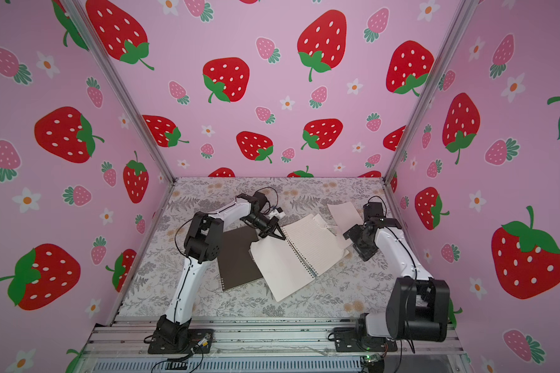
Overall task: Tear off pages from different notebooks
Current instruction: Place the paper at the center of the board.
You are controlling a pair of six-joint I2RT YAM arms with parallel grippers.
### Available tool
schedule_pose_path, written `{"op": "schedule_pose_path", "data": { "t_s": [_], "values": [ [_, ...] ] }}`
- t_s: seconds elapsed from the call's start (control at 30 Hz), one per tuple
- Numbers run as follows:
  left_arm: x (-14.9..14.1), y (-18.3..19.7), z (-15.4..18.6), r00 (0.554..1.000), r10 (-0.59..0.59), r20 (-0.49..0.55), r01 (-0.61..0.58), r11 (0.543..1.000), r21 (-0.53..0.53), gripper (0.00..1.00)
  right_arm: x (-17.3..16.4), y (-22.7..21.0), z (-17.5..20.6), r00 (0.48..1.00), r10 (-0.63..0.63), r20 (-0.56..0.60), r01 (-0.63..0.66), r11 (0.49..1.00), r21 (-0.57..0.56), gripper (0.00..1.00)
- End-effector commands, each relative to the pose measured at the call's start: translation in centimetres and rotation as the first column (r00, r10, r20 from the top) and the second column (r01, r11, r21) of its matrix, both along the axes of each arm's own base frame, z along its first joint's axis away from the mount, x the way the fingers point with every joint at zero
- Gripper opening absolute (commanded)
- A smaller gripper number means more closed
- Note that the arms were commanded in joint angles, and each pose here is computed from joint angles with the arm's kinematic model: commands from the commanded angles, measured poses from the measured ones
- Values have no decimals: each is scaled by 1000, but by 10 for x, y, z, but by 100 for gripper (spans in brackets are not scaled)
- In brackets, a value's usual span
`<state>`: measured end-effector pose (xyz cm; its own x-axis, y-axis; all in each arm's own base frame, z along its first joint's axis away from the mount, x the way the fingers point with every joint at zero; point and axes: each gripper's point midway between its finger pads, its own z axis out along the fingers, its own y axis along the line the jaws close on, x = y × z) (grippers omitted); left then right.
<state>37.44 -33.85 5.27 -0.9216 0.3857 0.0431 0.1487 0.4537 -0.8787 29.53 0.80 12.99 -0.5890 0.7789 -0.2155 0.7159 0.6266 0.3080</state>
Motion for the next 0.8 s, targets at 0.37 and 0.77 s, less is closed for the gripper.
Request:
{"op": "schedule_pose_path", "data": {
  "t_s": [0.37, 0.77],
  "values": [
    [-9, -16, 4, 998, -50, 26, 50, 999, 0, 0, 142, 28, -46, 996, 52, 74, -66, 977, 205, 1],
    [-16, -13, -1, 998, -61, 23, 61, 998, 17, 0, 86, 21, -113, 994, 22, -104, 2, 975, 224, 0]
  ]
}}
